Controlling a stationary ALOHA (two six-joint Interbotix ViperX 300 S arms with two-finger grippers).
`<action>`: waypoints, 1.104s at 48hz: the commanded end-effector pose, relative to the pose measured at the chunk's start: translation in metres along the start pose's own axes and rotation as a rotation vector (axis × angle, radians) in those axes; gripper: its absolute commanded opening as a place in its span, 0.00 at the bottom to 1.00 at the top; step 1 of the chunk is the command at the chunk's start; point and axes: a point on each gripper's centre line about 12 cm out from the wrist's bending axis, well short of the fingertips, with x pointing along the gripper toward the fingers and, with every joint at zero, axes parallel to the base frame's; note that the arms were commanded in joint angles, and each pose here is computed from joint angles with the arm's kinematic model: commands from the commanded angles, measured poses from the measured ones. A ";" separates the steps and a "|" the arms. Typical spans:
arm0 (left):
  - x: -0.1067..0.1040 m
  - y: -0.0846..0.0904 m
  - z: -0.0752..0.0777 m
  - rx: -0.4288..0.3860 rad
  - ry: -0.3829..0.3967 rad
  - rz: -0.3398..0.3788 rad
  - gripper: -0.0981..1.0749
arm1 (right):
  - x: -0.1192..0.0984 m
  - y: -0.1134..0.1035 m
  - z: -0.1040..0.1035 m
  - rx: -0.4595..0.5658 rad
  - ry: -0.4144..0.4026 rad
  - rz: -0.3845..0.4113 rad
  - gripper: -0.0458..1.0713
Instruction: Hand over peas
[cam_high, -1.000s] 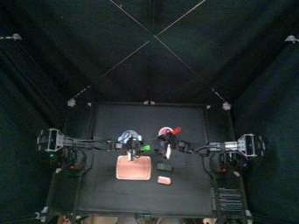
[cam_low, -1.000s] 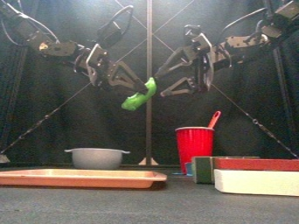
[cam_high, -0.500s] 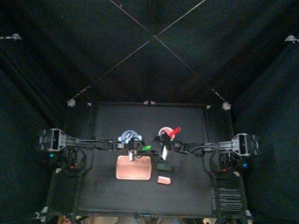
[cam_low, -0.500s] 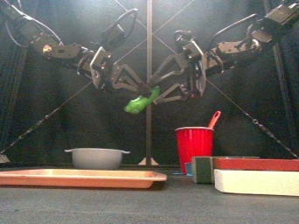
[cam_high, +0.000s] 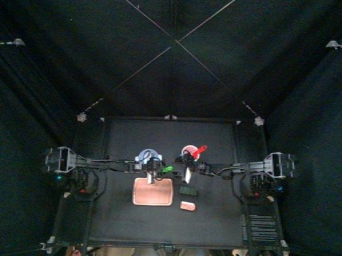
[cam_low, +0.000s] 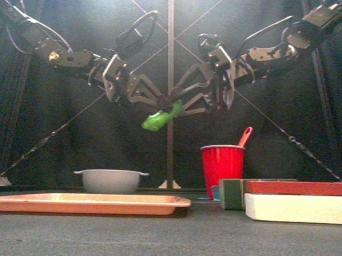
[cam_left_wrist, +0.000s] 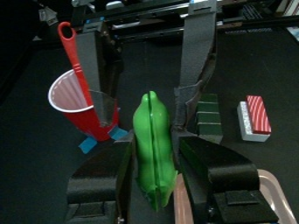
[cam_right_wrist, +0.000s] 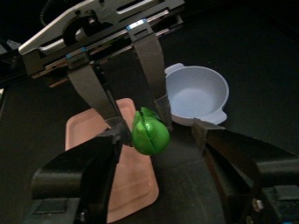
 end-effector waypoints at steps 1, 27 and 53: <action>0.001 0.003 0.012 -0.002 -0.039 0.008 0.56 | -0.001 0.002 0.011 0.001 -0.033 0.005 0.84; 0.001 0.003 0.011 -0.003 -0.037 0.009 0.56 | -0.001 0.001 0.010 -0.002 -0.030 0.005 0.62; -0.004 0.005 0.011 -0.047 -0.061 0.026 0.84 | -0.010 0.001 0.012 -0.001 -0.041 0.005 0.61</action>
